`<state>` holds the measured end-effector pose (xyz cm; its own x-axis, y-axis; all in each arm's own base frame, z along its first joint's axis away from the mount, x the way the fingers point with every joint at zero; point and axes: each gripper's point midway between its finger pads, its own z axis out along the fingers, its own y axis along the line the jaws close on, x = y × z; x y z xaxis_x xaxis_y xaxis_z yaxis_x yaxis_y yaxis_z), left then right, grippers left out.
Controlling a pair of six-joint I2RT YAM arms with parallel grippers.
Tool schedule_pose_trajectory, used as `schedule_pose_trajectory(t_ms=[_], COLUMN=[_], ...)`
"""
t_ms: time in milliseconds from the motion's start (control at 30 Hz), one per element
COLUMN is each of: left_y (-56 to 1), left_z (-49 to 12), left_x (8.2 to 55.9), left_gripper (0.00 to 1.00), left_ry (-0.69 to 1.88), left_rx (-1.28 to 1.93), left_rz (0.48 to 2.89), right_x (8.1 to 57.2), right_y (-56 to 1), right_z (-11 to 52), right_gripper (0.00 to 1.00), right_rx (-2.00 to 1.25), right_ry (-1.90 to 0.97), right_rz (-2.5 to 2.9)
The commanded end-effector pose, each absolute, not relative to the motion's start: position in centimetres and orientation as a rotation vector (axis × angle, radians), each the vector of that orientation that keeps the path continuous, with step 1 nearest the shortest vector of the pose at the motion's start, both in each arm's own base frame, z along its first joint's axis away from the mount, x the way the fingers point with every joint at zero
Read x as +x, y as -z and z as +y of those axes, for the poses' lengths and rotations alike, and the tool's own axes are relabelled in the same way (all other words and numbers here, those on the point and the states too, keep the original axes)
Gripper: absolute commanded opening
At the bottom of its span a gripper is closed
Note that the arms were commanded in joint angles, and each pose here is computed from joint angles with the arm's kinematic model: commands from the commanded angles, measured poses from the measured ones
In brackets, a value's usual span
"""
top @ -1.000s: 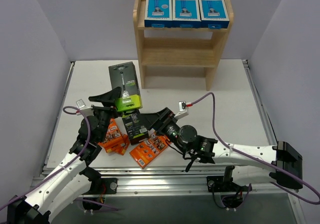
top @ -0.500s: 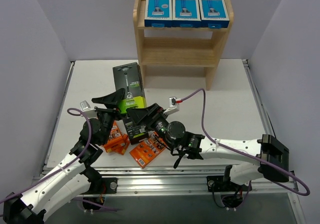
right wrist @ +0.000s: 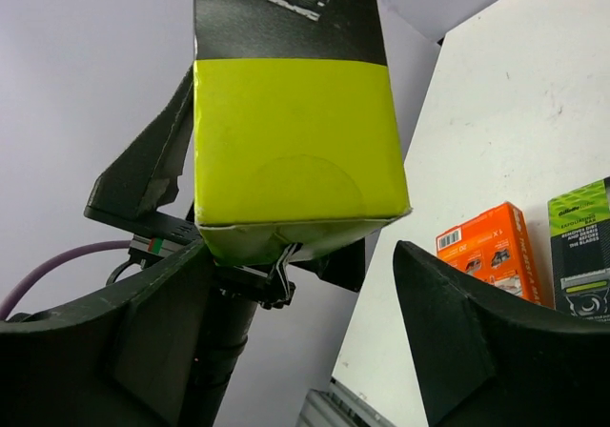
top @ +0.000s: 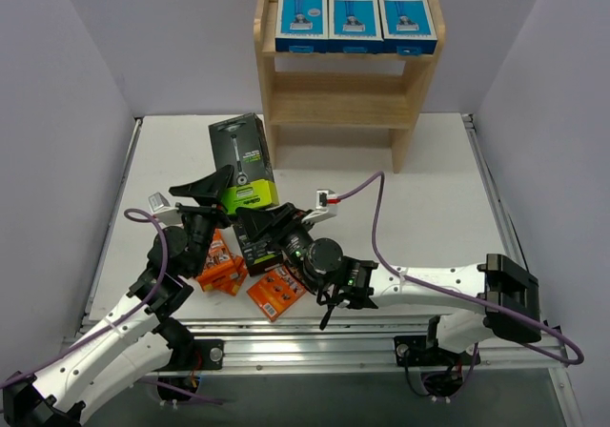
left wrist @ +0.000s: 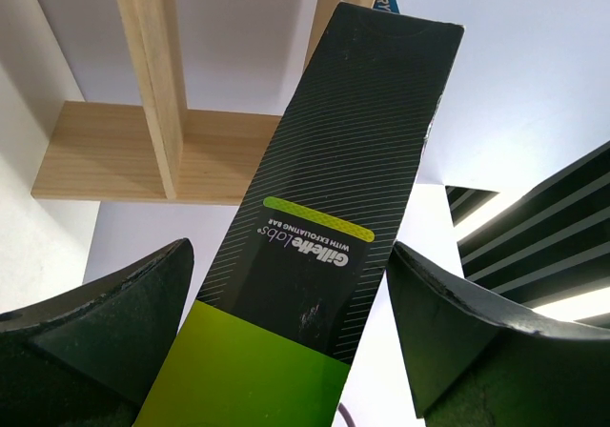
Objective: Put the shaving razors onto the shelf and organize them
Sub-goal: Pass the shaving razor from the left arm to the right
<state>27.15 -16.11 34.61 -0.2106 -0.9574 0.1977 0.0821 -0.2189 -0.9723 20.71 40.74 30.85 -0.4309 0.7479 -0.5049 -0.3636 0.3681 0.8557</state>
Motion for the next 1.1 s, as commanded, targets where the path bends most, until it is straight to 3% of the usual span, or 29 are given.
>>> schedule_pose_trajectory(t_ms=[0,333,633,1067], left_y=[-39.5,-38.4,-36.9,-35.4], left_z=[-15.4,-15.6,-16.2,-15.9], left_x=[26.0,25.7,25.5,24.4], left_gripper=[0.02,0.02,0.02,0.02], left_ry=[1.736,1.727,1.716,1.601], left_rx=[-1.177,-1.178,-1.178,-1.116], left_rz=[1.004,1.042,1.100,1.231], right_x=[21.3,21.8,22.1,22.6], right_y=[-34.6,-35.0,-35.8,-35.9], right_z=[40.4,38.9,37.9,36.4], right_gripper=[0.70,0.56,0.54,0.60], right_rx=[0.419,0.466,0.491,0.516], right_ry=[-1.312,-1.262,-1.230,-1.185], right_rz=[1.446,1.408,1.385,1.374])
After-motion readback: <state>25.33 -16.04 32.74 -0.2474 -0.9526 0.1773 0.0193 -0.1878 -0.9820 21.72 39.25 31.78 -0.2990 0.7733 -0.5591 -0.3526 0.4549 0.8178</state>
